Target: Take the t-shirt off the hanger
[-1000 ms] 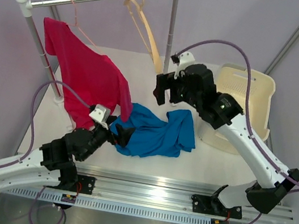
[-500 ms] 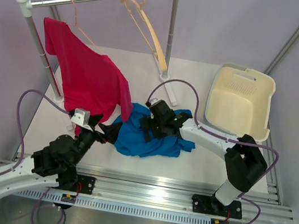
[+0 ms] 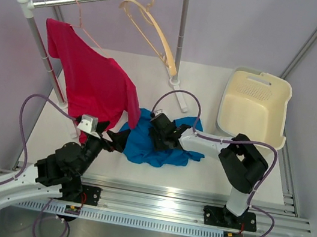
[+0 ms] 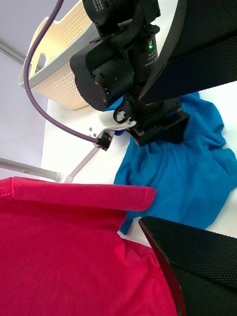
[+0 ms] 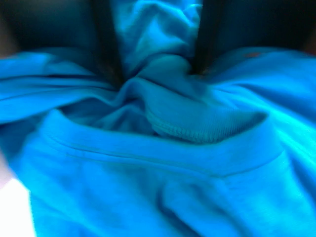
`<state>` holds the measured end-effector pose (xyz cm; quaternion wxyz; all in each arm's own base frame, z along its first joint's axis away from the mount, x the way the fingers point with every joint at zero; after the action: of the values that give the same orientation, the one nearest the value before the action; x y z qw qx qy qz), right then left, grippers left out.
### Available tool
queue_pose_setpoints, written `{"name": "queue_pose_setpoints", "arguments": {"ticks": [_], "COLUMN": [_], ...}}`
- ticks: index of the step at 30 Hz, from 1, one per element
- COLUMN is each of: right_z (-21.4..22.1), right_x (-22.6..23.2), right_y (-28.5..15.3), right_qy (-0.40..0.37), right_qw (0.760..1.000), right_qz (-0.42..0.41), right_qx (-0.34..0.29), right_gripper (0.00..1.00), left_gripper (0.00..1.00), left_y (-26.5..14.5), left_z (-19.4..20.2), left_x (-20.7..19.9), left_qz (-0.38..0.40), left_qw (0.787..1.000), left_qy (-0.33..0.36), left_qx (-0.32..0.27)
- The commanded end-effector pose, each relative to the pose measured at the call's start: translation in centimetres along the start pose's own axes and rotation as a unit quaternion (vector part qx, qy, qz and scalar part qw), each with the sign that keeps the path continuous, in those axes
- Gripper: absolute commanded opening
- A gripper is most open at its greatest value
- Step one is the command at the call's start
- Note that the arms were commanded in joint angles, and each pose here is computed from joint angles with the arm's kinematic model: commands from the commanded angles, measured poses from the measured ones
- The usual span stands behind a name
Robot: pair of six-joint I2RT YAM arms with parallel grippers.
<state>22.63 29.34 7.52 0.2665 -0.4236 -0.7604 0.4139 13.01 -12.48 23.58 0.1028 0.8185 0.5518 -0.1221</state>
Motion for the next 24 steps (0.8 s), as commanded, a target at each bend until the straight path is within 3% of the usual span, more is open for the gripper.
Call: {"name": "queue_pose_setpoints", "arguments": {"ticks": [1,2,3,4,8,12,17,21,24], "right_z": [2.9,2.9,2.8,2.2,-1.5,-8.1,-12.0,-12.6,-12.6], "right_x": [0.0,0.2,0.7,0.8,0.2,-2.5,-7.8,-12.5,-14.8], "right_y": [2.3,2.3,2.0,1.3,-3.5,-14.2,-24.5,-32.6,-38.7], "right_qy": [0.022,0.022,0.024,0.028,0.027,0.04,0.123,0.186,0.217], "right_qw": [0.998,0.998,0.998,0.999,0.999,0.987,0.959,0.919,0.875], "right_qz": [0.007,-0.003,-0.025,-0.037,-0.001,0.094,0.134,0.173,0.217], "right_qx": [0.053,0.051,0.048,0.028,-0.019,-0.127,-0.219,-0.302,-0.375], "right_gripper": [0.31,0.31,0.02,0.0,0.0,0.0,0.0,0.0,0.0], "left_gripper": [0.99,0.99,0.99,0.99,0.99,0.99,0.99,0.99,0.99], "left_y": [0.2,0.2,0.2,0.2,0.2,0.1,0.0,0.1,0.1], "left_z": [-1.4,-1.3,-1.2,-1.1,-1.1,-1.2,-1.3,-1.3,-1.4], "left_x": [0.1,0.2,0.3,0.4,0.7,0.7,0.7,0.5,0.4], "left_qz": [-0.021,-0.025,-0.029,-0.036,-0.048,-0.042,-0.039,-0.034,-0.031], "left_qw": [0.999,0.999,0.999,0.999,0.998,0.998,0.998,0.999,0.999], "left_qy": [-0.025,-0.024,-0.023,-0.019,-0.016,-0.022,-0.027,-0.027,-0.027], "left_qx": [-0.027,-0.028,-0.027,-0.028,-0.028,-0.03,-0.032,-0.03,-0.029]}}
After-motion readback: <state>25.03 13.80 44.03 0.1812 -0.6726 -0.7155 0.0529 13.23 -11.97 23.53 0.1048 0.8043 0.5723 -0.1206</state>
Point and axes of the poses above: each gripper's point midway between its finger pads, its own y axis out along the fingers, its own x axis along the line the jaws close on, z = x × y, the point moved 7 cm from there along -y, back along the fingers
